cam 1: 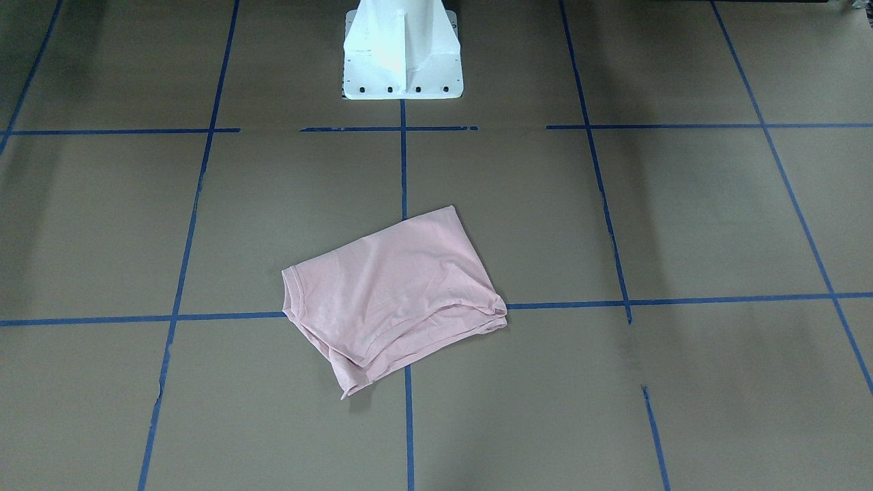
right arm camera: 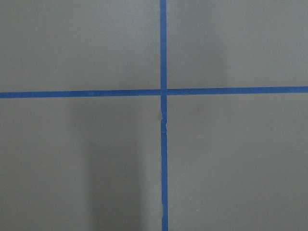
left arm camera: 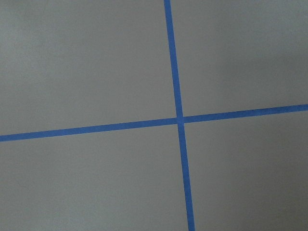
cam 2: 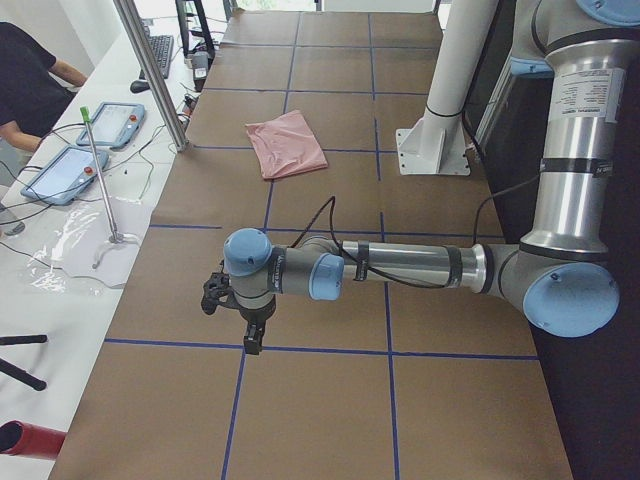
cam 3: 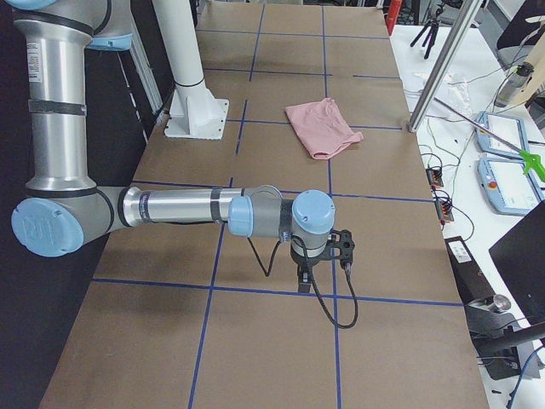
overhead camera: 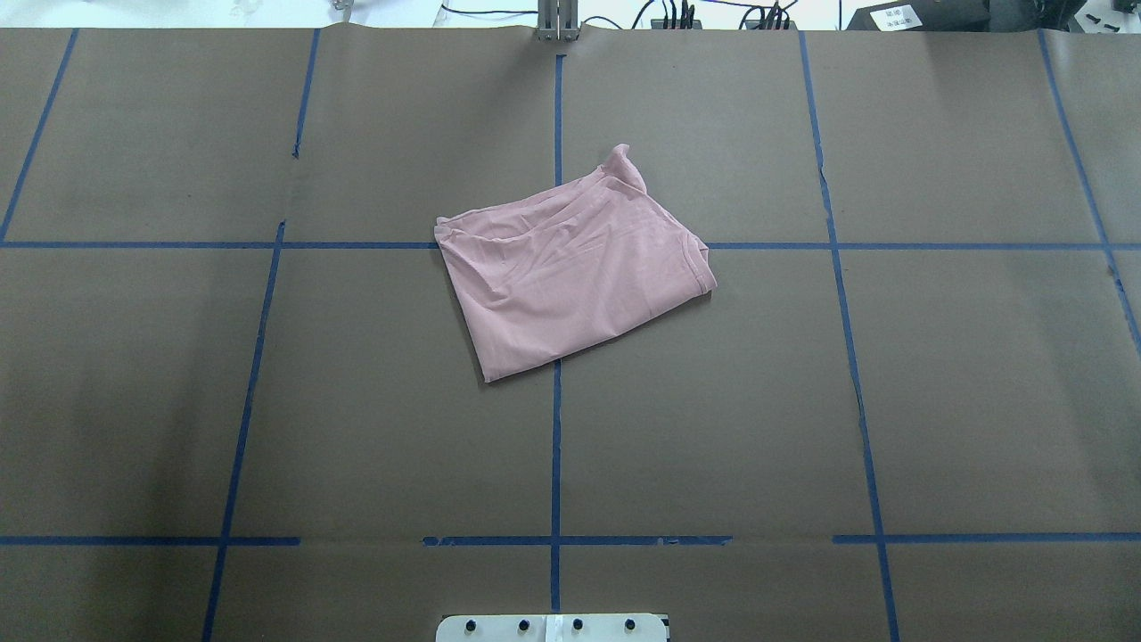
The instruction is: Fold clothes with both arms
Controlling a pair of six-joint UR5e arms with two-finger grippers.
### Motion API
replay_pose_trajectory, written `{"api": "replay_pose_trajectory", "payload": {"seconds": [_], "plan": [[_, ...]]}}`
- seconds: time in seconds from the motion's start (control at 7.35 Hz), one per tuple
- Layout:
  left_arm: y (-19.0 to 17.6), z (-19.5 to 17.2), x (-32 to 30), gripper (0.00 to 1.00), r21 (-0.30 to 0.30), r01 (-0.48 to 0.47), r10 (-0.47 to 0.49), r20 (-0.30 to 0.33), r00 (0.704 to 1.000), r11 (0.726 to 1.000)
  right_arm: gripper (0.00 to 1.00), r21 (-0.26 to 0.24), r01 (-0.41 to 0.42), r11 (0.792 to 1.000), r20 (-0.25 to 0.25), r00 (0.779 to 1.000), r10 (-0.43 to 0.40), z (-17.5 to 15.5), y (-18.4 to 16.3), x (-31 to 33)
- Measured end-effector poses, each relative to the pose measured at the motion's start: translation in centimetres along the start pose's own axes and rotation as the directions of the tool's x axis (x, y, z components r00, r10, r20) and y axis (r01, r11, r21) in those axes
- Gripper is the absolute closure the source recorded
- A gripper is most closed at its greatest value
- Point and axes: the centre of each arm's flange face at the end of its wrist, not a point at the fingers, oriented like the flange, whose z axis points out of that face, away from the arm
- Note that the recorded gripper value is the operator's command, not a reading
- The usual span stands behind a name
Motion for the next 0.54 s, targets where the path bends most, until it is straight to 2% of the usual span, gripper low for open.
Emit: {"api": "replay_pose_trajectory", "payload": {"seconds": [0.54], "plan": [[-0.11, -0.11, 0.11, 0.00, 0.003, -0.002, 0.002, -0.001, 1.000, 1.000, 0.00, 0.001, 0.003, 1.000, 0.000, 1.000, -0.003, -0.07, -0.06, -0.08]]}}
